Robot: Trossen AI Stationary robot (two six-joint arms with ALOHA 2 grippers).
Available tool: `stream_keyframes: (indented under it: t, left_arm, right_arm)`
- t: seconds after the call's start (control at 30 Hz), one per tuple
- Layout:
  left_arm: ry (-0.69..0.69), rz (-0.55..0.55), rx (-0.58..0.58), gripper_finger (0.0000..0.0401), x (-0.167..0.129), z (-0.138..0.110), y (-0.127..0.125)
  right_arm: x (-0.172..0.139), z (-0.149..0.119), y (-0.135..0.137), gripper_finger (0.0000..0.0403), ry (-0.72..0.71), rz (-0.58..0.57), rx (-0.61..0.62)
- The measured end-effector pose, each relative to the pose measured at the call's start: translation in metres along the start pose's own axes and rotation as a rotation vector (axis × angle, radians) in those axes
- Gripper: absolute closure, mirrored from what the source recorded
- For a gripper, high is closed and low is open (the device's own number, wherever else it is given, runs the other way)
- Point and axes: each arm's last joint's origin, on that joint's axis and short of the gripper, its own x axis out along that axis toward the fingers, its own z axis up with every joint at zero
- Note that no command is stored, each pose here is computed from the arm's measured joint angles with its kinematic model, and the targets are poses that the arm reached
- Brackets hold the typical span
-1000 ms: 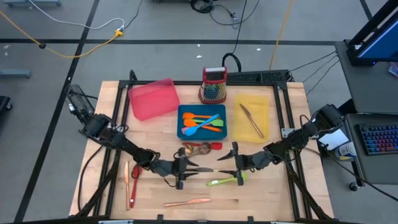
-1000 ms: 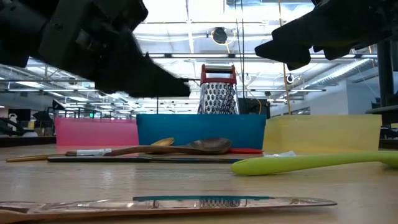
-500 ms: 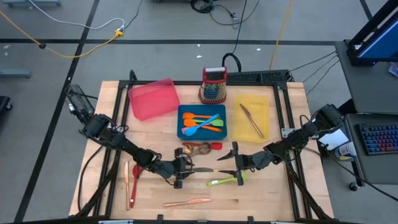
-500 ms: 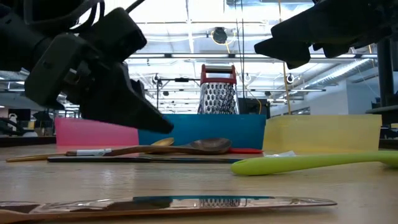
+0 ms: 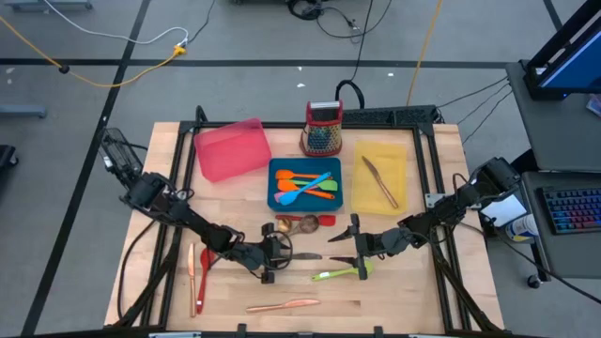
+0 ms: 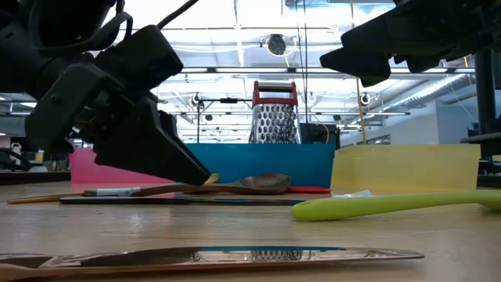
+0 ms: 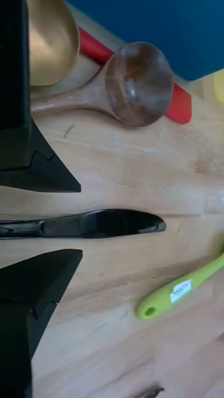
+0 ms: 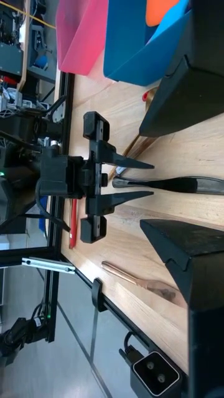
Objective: Pick & Place Kitchen Items
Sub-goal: Put the black table knife into the yellow bin
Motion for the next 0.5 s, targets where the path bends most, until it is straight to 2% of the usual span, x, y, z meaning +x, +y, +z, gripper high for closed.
stream_keyframes:
  t: [0.5]
  left_arm:
    - [0.009, 0.045, -0.008, 0.0240, -0.0013, -0.0035, -0.0016]
  right_arm:
    - [0.0000, 0.0000, 0.0001, 0.0181, 0.001, 0.002, -0.003]
